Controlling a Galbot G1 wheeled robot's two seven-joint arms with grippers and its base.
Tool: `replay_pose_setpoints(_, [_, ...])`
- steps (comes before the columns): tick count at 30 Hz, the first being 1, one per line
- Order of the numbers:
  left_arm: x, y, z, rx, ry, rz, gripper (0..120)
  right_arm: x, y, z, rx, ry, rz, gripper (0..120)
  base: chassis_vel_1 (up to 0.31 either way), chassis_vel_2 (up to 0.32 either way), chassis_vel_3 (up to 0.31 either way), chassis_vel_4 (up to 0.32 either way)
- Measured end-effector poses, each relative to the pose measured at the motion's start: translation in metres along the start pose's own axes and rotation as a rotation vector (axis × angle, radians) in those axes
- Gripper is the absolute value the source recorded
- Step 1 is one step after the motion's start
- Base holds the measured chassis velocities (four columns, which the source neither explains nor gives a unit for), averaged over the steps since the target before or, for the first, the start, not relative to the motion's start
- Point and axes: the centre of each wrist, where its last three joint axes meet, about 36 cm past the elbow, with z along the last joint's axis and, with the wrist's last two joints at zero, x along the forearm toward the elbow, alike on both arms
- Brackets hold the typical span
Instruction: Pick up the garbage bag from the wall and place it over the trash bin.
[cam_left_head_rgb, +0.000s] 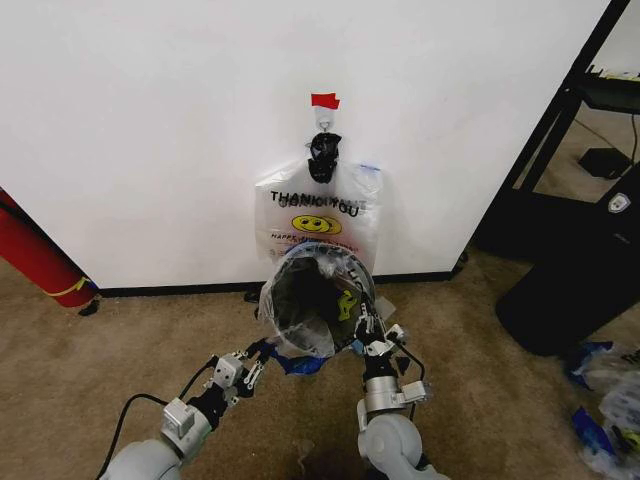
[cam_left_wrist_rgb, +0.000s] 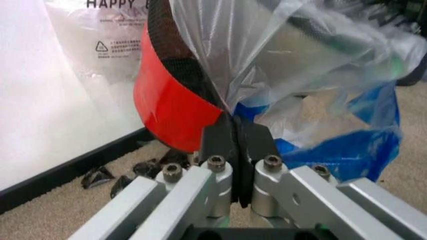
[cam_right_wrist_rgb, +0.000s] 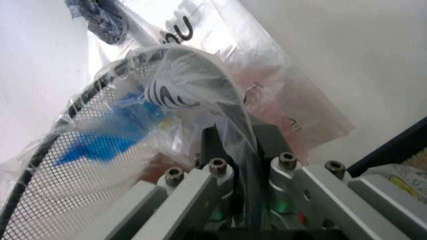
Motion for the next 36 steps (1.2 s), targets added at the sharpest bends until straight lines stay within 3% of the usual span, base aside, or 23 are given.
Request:
replay_pose_setpoints(6, [-0.006, 0.006, 0.011, -0.065, 0.003, -0.016, 0, 0.002, 0.006, -0.004, -0.033, 0.006, 0.009, 1, 0.0, 0.0, 0.0, 0.0])
replay_pose_setpoints(11, [-0.015, 0.011, 0.023, -0.15, -0.007, -0.108, 0, 0.012, 0.011, -0.006, -0.052, 0.051, 0.013, 1, 0.0, 0.0, 0.0, 0.0])
replay_pose_setpoints(16, [-0.018, 0.009, 0.026, -0.132, -0.049, -0.121, 0, 0.016, 0.011, -0.004, -0.05, 0.067, 0.011, 1, 0.0, 0.0, 0.0, 0.0])
replay_pose_setpoints(20, [-0.016, 0.007, 0.027, -0.099, -0.116, -0.048, 0, 0.014, 0.012, -0.004, -0.052, 0.065, 0.01, 1, 0.0, 0.0, 0.0, 0.0])
replay_pose_setpoints(25, [-0.012, 0.025, 0.035, -0.162, -0.175, 0.126, 20, 0.005, 0.01, -0.002, -0.058, 0.055, 0.023, 1, 0.0, 0.0, 0.0, 0.0])
replay_pose_setpoints(30, [-0.008, 0.041, 0.039, -0.22, -0.17, 0.219, 35, -0.002, 0.008, -0.002, -0.072, 0.054, 0.038, 1, 0.0, 0.0, 0.0, 0.0])
replay_pose_setpoints(36, [-0.008, 0.041, 0.044, -0.17, -0.207, 0.136, 56, -0.002, 0.003, 0.0, -0.066, 0.059, 0.042, 1, 0.0, 0.0, 0.0, 0.0])
